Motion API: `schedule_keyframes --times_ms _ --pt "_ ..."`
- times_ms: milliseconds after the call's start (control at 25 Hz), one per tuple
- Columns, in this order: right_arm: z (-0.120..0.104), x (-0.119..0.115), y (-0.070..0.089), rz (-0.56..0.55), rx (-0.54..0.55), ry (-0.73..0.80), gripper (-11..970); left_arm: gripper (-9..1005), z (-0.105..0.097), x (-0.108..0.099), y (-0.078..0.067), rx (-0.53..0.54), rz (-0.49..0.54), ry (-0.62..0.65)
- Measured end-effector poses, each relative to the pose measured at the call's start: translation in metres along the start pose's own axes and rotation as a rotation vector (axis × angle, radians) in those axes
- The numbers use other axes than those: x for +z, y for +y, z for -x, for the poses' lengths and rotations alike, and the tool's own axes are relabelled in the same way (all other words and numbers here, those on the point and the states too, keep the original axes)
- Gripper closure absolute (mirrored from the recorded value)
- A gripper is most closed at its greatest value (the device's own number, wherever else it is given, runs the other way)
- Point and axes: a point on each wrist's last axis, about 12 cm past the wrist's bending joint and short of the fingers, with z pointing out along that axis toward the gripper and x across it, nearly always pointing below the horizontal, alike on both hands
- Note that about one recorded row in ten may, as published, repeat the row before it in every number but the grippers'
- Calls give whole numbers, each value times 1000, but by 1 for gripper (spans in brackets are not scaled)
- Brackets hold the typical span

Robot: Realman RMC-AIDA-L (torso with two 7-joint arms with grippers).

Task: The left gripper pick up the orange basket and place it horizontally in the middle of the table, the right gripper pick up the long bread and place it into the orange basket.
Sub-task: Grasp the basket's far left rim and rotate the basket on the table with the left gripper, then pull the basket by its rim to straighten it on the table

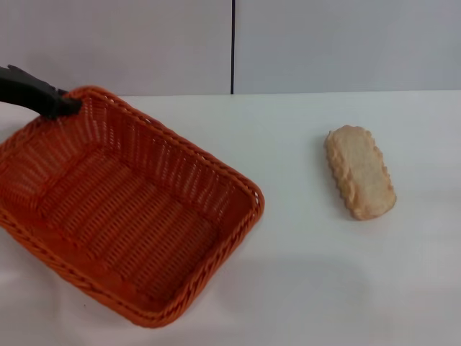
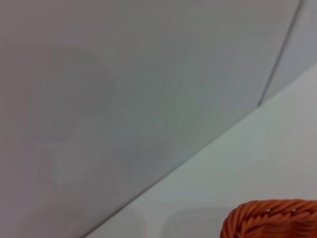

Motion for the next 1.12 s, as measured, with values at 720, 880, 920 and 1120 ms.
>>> schedule_keyframes --times_ms 720,880,920,1120 --pt "-2 7 2 5 6 2 268 787 -38 -47 24 -520 -116 -200" --pt "-2 8 3 8 7 1 269 774 -50 -49 23 -588 -128 -192" --pt "-2 8 3 8 6 0 269 771 -52 -49 23 -596 -131 -192" --pt "-2 9 2 2 3 7 269 754 -66 -48 17 -678 -184 -202"
